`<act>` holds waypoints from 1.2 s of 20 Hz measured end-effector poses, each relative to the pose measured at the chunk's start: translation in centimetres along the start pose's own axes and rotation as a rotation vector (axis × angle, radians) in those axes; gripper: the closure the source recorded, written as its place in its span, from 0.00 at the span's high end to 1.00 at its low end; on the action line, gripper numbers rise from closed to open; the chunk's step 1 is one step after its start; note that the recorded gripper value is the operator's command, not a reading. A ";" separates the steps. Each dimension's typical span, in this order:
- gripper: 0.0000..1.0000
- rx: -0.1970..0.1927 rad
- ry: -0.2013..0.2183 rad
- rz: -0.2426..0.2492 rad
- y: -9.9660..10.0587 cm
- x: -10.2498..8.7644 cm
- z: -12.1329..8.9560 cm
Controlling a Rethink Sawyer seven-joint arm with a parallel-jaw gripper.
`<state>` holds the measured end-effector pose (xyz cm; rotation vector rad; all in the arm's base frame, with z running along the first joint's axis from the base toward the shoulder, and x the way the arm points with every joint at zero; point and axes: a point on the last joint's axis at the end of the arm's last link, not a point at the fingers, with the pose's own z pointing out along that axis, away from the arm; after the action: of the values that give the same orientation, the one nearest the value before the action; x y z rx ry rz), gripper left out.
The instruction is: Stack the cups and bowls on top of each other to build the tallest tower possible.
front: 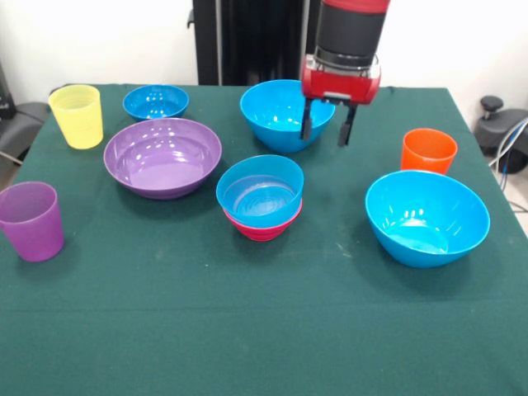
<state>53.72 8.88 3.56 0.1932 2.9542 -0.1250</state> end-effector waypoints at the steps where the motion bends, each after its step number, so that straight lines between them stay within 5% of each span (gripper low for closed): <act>1: 1.00 0.000 -0.005 0.001 0.0 -0.1 -0.4; 14: 1.00 -0.001 -0.008 0.029 -1.3 1.3 -3.9; 24: 1.00 0.013 0.038 0.018 -2.7 5.1 -2.3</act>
<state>47.95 7.08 5.10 0.2259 2.9895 -0.1402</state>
